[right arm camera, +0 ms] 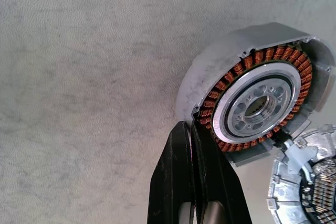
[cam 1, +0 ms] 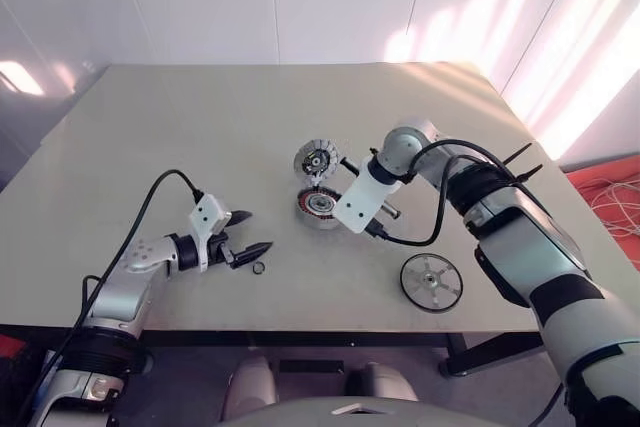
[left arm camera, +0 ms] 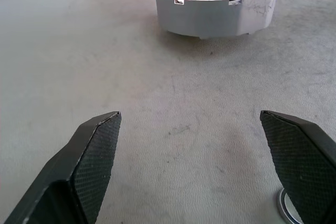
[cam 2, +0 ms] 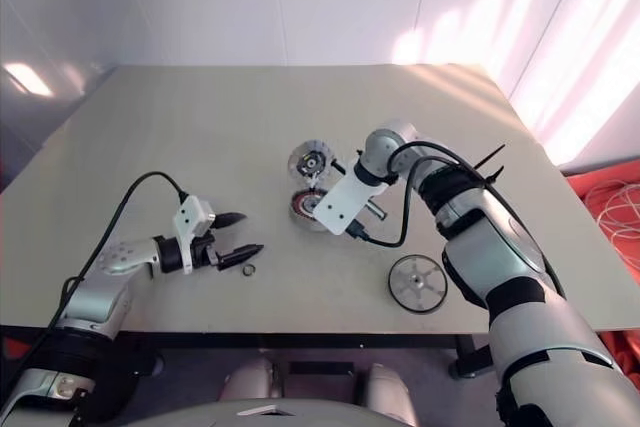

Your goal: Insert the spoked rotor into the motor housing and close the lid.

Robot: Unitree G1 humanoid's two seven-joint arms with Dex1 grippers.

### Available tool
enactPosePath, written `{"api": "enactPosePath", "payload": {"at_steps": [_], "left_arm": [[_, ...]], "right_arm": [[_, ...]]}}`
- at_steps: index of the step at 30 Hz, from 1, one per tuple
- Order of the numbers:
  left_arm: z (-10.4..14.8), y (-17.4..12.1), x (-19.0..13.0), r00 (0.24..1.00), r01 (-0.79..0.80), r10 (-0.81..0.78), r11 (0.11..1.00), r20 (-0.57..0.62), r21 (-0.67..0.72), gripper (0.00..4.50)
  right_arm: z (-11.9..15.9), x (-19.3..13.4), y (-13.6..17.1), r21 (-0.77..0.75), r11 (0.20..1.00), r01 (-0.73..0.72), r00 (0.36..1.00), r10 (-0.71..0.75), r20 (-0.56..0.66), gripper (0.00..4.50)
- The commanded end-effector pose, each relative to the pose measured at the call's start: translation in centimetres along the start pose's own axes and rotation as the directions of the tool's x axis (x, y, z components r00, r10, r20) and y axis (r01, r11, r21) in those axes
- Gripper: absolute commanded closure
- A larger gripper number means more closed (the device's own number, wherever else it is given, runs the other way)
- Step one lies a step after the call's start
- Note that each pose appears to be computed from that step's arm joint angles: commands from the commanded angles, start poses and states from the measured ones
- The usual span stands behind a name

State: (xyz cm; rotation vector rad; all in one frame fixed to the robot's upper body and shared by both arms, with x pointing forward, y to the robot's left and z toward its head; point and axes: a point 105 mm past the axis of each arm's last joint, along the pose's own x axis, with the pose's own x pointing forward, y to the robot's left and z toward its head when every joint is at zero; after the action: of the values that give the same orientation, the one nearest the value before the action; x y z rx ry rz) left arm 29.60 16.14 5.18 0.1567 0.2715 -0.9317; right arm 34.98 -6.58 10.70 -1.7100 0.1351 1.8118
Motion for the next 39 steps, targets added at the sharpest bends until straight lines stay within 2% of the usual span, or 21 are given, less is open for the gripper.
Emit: {"api": "enactPosePath", "payload": {"at_steps": [1, 12, 21, 24, 31, 39], "left_arm": [[1.1, 0.3, -0.1, 1.0, -0.004, 0.003, 0.999, 0.021, 0.035, 0.0], [-0.8, 0.0, 0.0, 1.0, -0.008, 0.008, 1.0, 0.009, 0.025, 0.0], [-1.0, 0.9, -0.5, 1.0, -0.01, 0.009, 1.0, 0.011, 0.025, 0.0], [-0.3, 1.2, -0.5, 1.0, -0.008, 0.007, 0.999, 0.015, 0.033, 0.0], [1.4, 0.9, -0.2, 1.0, -0.001, 0.0, 0.999, 0.023, 0.041, 0.0], [2.7, 0.2, 0.4, 1.0, 0.013, -0.014, 0.999, 0.025, 0.038, 0.0]], "right_arm": [[0.3, -1.6, -0.5, -0.041, 0.998, 0.05, 0.999, -0.05, -0.005, 4.48], [-0.2, -1.8, 1.8, -0.03, 0.999, 0.021, 1.0, -0.021, -0.023, 4.48], [0.6, -1.4, 3.1, -0.042, 0.999, -0.019, 1.0, 0.02, 0.008, 4.48], [0.9, -1.3, 3.0, -0.045, 0.999, -0.017, 1.0, 0.018, 0.016, 3.86], [1.2, -1.2, 1.8, -0.052, 0.997, 0.059, 0.998, -0.058, 0.023, 1.52], [1.8, -4.2, -1.2, 0.035, 0.972, 0.231, 0.97, -0.233, 0.064, 1.52]]}}
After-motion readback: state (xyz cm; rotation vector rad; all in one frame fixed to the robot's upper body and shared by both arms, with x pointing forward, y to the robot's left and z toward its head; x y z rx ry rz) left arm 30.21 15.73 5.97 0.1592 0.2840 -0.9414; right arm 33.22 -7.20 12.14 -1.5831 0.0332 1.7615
